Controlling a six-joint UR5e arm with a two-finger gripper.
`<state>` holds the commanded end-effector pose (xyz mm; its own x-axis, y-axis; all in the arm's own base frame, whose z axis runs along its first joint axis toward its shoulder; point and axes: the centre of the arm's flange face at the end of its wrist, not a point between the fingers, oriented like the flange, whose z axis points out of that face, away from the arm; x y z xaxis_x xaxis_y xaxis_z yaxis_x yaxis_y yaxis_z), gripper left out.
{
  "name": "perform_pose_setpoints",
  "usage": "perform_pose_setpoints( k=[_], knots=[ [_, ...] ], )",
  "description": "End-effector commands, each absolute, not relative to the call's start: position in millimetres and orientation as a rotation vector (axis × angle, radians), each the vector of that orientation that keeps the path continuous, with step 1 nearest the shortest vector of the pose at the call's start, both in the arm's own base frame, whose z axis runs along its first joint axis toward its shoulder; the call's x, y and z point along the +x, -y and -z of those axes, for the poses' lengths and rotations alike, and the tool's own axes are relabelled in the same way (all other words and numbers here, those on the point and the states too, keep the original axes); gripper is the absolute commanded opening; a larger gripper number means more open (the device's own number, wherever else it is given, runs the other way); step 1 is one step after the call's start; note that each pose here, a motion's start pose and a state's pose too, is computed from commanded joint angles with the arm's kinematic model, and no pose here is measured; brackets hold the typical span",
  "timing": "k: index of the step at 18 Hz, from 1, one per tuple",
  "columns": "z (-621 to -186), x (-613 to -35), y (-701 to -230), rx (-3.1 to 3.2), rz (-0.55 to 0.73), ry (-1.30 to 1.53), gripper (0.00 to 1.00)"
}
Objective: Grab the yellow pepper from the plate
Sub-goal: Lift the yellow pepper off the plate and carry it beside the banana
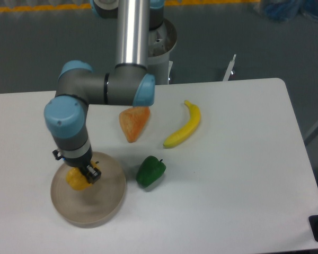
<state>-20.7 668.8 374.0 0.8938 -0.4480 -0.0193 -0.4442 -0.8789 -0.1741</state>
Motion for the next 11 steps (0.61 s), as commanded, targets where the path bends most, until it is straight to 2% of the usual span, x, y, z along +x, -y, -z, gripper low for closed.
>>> perform_pose_setpoints(
  k=[2,5,7,10,11],
  knots=[
    [-395.8,-49.7,-661.0,-2.852,0.084,-0.608,0.13],
    [-421.5,-94.0,-650.3,-2.837,0.046,-0.554,0.13],
    [-424.5,-122.3,-645.2,-2.837,0.021,-0.575,0.13],
    [-420.1,-173.3,-630.6,-2.876,-0.100,-0.672,0.13],
    [-418.2,-184.3,-626.3,-2.890,-0.106,-0.680,0.13]
  ],
)
